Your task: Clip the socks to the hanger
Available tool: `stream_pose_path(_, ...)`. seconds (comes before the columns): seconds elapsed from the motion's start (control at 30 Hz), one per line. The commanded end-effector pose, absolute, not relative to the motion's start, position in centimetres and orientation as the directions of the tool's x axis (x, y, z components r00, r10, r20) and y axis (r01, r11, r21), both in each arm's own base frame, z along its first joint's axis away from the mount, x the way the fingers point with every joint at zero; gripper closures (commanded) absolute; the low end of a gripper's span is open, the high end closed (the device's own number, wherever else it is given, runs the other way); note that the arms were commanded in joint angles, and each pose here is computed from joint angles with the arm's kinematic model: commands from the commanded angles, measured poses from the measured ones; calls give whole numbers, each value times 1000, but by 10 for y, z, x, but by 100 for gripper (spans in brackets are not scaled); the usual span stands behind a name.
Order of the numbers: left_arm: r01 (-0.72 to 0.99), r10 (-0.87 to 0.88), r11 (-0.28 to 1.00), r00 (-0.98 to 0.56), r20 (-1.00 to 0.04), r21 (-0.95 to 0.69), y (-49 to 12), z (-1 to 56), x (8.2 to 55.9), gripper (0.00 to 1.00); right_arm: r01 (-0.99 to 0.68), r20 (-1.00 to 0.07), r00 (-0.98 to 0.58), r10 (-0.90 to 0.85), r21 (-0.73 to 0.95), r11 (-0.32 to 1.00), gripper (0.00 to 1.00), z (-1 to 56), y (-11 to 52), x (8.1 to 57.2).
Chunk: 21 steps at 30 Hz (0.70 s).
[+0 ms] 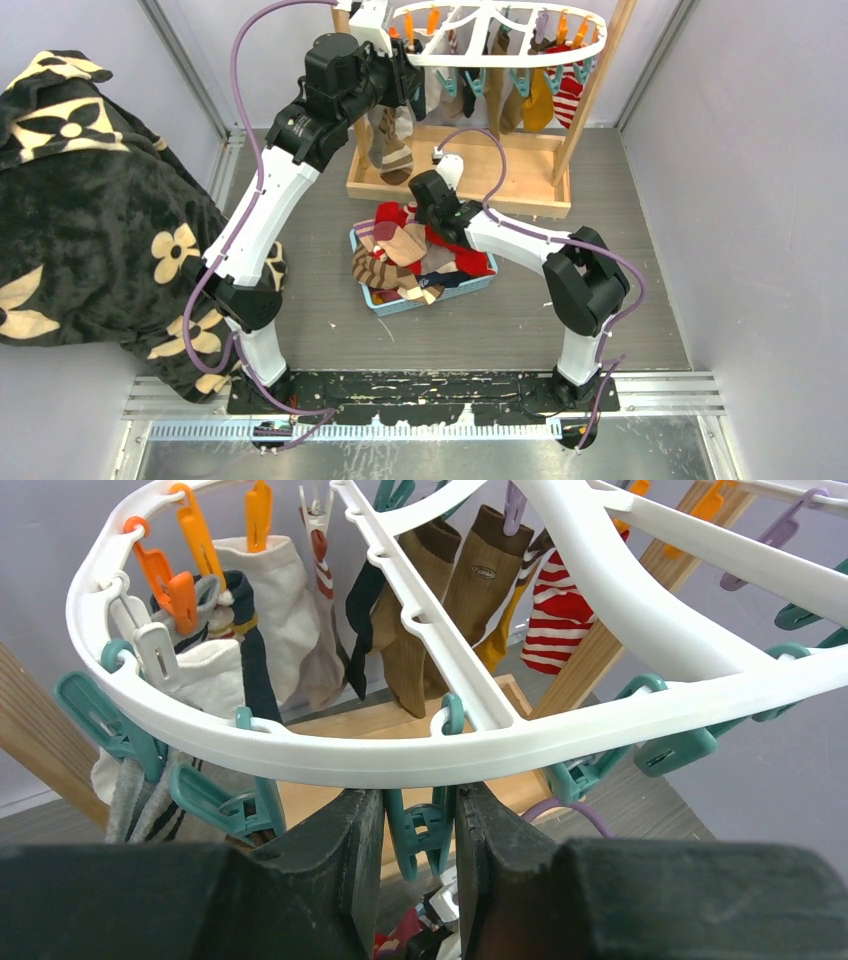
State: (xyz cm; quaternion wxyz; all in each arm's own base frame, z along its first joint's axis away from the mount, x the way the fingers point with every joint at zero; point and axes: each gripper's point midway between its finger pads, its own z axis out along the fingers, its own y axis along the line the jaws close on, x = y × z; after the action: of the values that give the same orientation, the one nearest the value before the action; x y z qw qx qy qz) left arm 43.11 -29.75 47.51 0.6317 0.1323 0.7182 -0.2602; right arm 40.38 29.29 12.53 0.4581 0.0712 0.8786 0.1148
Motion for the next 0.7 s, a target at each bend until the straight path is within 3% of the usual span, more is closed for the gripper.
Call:
stream_pose_path(0.0,551,-202,808,-76,-976,-210,-288,519,413,100,-30,-857,-406,318,360,932,94,191,297,422)
stream_pose_path(0.1,552,-202,807,-75,-977,-209,-288,519,413,100,-141,-870,-332,364,427,893,99,229,303,414)
stream_pose_path(0.27,552,-203,808,-69,-977,-207,-286,522,412,100,-284,-847,-294,443,520,806,99,268,305,377)
stream_pose_path(0.67,552,-203,807,-76,-976,-210,-286,521,410,100,-18,-729,-403,553,610,792,96,170,230,276)
